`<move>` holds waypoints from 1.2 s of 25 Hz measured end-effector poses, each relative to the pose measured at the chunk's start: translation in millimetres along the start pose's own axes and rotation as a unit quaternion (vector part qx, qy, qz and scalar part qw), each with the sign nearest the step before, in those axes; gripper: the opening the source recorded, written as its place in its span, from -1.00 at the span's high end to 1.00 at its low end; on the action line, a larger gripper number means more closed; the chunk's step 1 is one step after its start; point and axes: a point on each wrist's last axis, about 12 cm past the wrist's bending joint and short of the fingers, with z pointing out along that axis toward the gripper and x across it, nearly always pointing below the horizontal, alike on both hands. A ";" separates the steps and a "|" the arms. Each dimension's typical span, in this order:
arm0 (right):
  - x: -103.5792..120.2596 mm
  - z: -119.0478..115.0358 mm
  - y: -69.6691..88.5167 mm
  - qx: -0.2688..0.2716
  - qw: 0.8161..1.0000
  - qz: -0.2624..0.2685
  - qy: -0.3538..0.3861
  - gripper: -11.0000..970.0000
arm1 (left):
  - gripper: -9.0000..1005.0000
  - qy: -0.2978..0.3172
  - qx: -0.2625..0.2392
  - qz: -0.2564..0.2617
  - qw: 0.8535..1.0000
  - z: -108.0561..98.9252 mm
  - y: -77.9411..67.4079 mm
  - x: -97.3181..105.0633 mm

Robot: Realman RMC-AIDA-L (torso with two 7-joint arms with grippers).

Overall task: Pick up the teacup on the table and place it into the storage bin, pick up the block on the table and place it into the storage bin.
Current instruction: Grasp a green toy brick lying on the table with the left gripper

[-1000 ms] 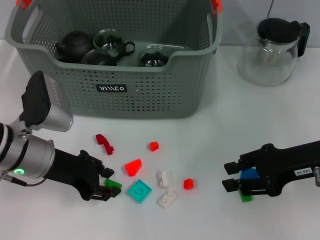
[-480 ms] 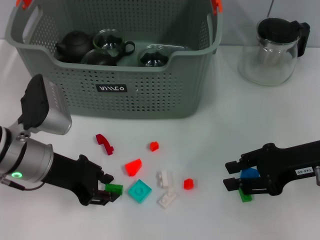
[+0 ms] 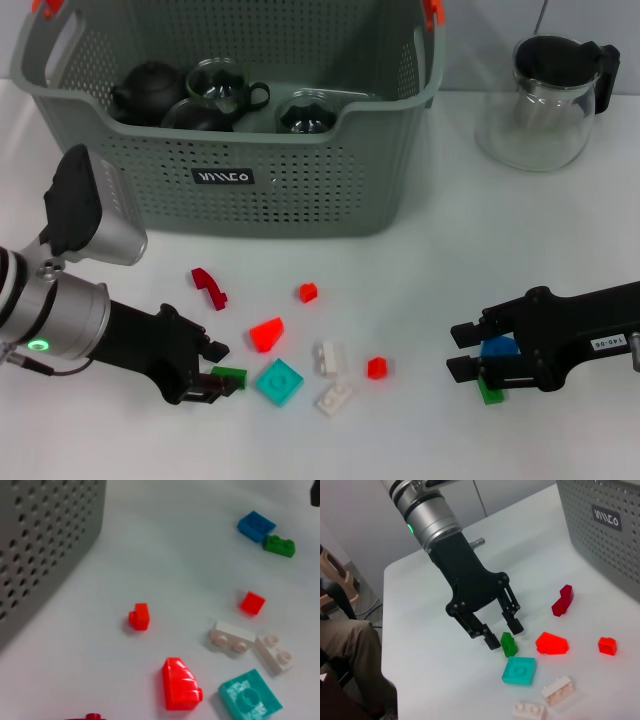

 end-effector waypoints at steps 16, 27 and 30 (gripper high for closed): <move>-0.2 0.0 0.0 0.000 1.000 0.000 0.000 0.03 | 0.11 0.009 0.012 -0.004 1.000 2.2 -5.4 3.7; -3.0 0.5 -0.3 -0.002 1.000 -0.003 0.000 0.03 | 0.11 0.006 0.030 -0.008 1.000 0.5 -10.0 1.8; -3.3 0.7 -0.4 -0.003 1.000 -0.003 0.000 0.03 | 0.11 0.005 0.035 -0.011 0.999 0.2 -11.1 0.8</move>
